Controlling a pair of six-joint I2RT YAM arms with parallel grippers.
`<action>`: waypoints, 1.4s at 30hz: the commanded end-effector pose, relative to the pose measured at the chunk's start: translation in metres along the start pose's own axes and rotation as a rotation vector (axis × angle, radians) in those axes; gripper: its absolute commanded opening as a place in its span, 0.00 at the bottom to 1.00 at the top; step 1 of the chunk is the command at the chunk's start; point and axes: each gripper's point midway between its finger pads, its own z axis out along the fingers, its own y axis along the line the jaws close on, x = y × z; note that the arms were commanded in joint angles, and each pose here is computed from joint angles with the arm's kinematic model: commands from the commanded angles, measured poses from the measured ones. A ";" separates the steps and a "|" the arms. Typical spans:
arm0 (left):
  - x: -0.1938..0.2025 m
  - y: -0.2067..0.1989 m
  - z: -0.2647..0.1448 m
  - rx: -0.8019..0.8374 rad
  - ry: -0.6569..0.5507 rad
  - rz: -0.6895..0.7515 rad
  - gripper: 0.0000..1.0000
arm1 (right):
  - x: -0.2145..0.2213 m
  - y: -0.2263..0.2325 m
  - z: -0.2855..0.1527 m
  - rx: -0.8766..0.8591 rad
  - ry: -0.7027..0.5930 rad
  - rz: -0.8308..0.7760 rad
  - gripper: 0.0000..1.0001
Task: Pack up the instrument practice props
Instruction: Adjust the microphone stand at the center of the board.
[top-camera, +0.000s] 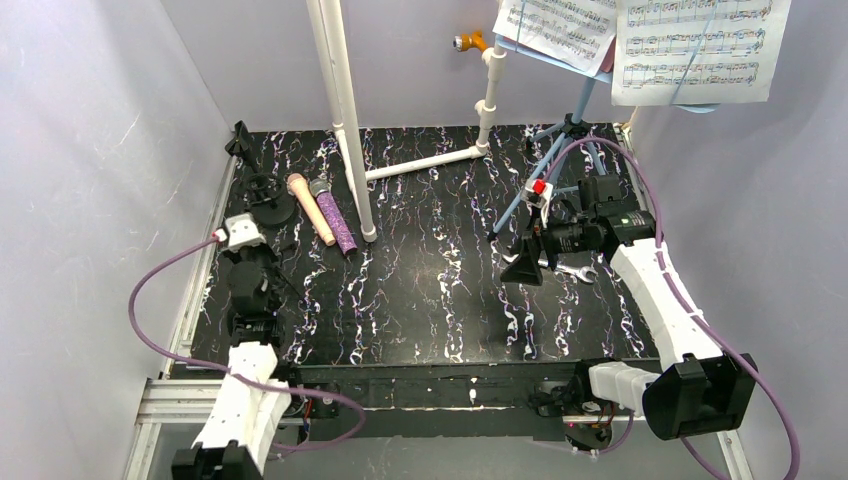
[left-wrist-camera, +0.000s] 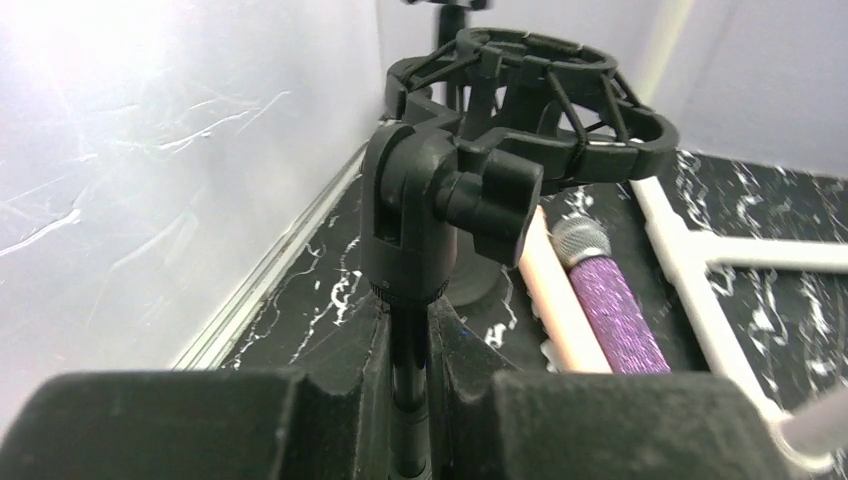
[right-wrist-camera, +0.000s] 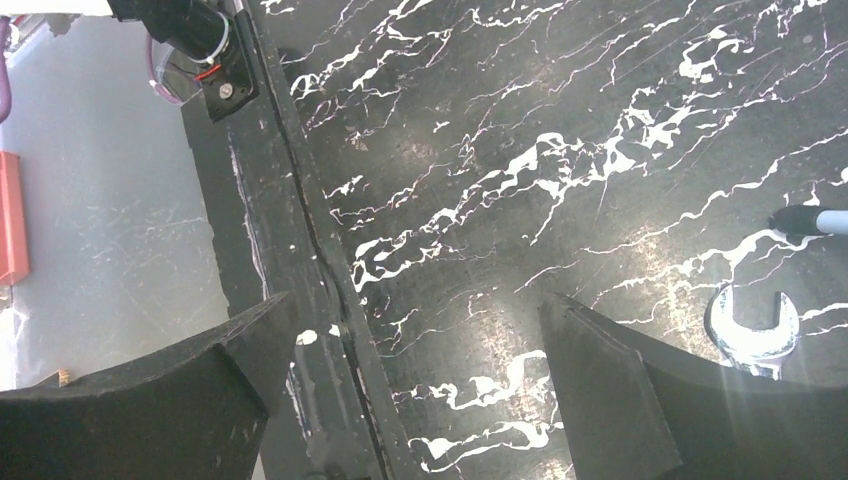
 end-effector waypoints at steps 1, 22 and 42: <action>-0.055 0.008 0.021 0.049 -0.204 -0.174 0.00 | -0.002 -0.001 -0.001 0.012 -0.026 -0.036 0.98; 0.012 -0.014 -0.004 0.185 0.038 -0.181 0.63 | 0.007 -0.004 -0.001 0.005 -0.028 -0.035 0.98; -0.045 -0.104 -0.136 0.717 0.364 -0.543 0.98 | 0.012 -0.066 -0.035 0.403 -0.130 0.005 0.98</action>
